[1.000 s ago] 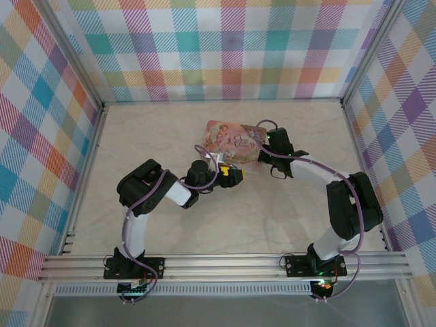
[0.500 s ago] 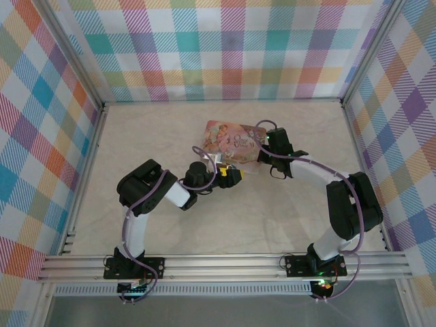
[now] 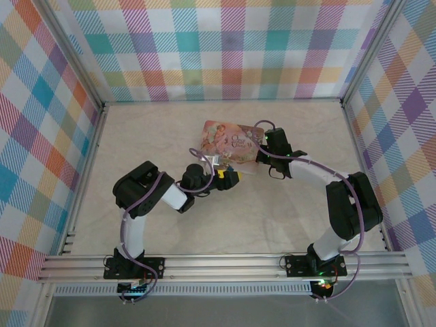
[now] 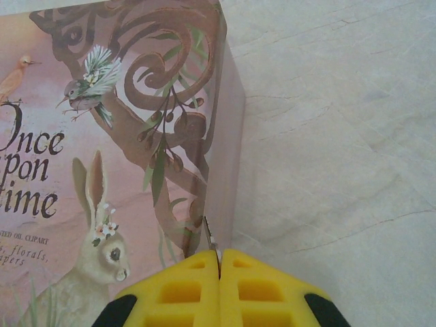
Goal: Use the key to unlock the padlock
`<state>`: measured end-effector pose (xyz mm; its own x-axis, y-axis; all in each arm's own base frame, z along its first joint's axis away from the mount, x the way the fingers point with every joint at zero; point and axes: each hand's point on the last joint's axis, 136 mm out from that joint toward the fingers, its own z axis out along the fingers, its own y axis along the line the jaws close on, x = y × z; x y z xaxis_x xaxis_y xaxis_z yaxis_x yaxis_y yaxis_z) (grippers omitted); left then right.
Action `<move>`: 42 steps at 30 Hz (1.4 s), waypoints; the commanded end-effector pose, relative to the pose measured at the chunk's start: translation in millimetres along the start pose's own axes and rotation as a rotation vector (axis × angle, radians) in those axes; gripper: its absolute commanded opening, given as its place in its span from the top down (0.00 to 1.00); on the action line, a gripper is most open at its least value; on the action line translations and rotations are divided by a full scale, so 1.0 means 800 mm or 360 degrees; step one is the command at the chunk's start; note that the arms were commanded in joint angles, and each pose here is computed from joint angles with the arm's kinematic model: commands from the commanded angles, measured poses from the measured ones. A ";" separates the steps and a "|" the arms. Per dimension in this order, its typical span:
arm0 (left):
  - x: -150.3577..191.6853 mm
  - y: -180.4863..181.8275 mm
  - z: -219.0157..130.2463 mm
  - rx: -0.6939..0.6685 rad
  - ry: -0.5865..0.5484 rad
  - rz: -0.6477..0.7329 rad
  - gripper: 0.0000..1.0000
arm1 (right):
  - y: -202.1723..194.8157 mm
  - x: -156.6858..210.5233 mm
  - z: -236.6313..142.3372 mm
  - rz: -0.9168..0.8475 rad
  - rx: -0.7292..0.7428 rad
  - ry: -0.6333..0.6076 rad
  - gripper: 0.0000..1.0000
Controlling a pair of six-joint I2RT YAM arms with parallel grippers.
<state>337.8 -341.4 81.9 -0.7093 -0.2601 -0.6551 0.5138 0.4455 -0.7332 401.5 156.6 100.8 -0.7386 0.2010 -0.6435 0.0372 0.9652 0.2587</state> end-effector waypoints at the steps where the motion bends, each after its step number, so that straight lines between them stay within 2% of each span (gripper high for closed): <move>1: -0.024 -0.005 -0.004 0.0006 -0.0077 0.0043 0.19 | 0.020 -0.016 -0.004 -0.0026 -0.0077 -0.0055 1.00; 9: -0.028 0.018 0.007 -0.0089 -0.0068 0.0016 0.20 | 0.022 -0.013 -0.004 -0.0032 -0.0086 -0.0050 1.00; 21: -0.032 0.013 0.015 -0.0045 -0.0042 0.0015 0.23 | 0.026 -0.012 -0.003 -0.0037 -0.0088 -0.0047 1.00; 24: -0.028 0.019 0.014 -0.0069 -0.0022 -0.0002 0.28 | 0.026 -0.012 -0.002 -0.0039 -0.0084 -0.0044 1.00; 30: -0.029 0.036 0.005 -0.0113 -0.0056 -0.0057 0.30 | 0.027 -0.013 -0.005 -0.0047 -0.0085 -0.0049 1.00; 34: -0.031 0.041 0.003 -0.0125 -0.0049 -0.0069 0.34 | 0.027 -0.014 -0.006 -0.0049 -0.0083 -0.0051 1.00; 37: -0.028 0.046 0.005 -0.0142 -0.0014 -0.0086 0.46 | 0.029 -0.014 -0.005 -0.0045 -0.0086 -0.0052 1.00; 42: -0.025 0.053 0.007 -0.0162 0.0004 -0.0104 0.49 | 0.030 -0.012 -0.004 -0.0050 -0.0085 -0.0046 1.00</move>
<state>371.1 -323.0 64.6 -0.7372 -0.2890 -0.6108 0.4186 0.5142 -0.7485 399.6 164.8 102.7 -0.7394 0.1879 -0.6466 0.0175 0.9653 0.2606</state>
